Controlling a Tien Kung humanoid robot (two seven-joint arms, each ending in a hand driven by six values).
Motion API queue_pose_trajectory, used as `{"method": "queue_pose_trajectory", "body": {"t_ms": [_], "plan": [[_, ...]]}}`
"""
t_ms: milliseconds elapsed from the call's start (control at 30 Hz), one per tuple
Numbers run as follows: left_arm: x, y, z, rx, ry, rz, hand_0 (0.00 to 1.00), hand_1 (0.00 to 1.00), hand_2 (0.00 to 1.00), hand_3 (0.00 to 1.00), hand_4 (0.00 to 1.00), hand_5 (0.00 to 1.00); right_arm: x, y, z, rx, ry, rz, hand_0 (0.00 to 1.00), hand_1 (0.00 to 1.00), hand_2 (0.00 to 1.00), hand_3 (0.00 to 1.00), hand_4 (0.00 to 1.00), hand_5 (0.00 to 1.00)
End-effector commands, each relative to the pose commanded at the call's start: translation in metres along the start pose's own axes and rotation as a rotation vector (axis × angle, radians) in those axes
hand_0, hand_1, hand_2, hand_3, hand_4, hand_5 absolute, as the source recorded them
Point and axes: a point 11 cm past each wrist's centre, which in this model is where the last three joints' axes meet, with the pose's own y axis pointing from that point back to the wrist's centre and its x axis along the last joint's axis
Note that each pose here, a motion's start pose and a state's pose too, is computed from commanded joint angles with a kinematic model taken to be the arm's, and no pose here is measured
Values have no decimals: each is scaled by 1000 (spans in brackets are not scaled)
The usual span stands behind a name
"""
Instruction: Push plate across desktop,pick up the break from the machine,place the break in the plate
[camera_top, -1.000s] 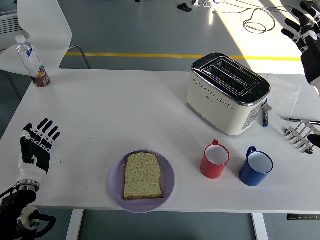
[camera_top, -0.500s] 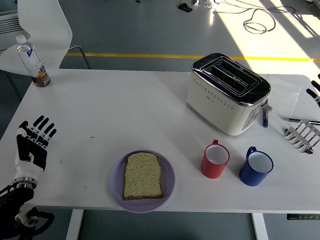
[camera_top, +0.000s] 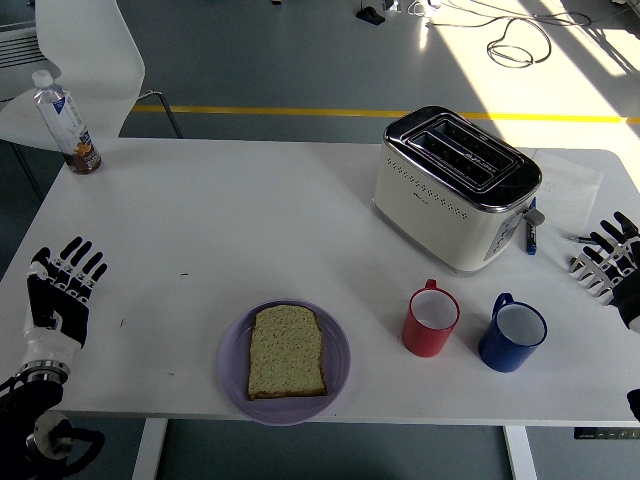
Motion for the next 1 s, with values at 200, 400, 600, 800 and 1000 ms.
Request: {"method": "queue_pose_trajectory", "body": {"t_ms": [200, 400, 600, 800, 1000], "plan": [[3, 1, -1, 3, -2, 8, 795, 773, 812, 720, 537, 998, 10, 0, 10, -31, 0, 23, 762, 747, 743, 727, 562, 440], [4, 2, -1, 4, -3, 10, 794, 773, 812, 720, 538, 998, 14, 0, 15, -43, -1, 33, 761, 746, 742, 726, 553, 456], [2, 1, -1, 5, -1, 7, 794, 773, 812, 719, 537, 998, 16, -2, 18, -46, -8, 42, 760, 745, 743, 724, 538, 479], [1, -1, 1, -2, 2, 8, 794, 773, 812, 719, 537, 998, 16, -4, 15, -37, -11, 44, 759, 743, 744, 728, 535, 479], [1, -2, 3, -8, 4, 8, 794, 773, 812, 719, 537, 998, 17, -5, 16, -38, -15, 49, 759, 742, 740, 724, 534, 480]]}}
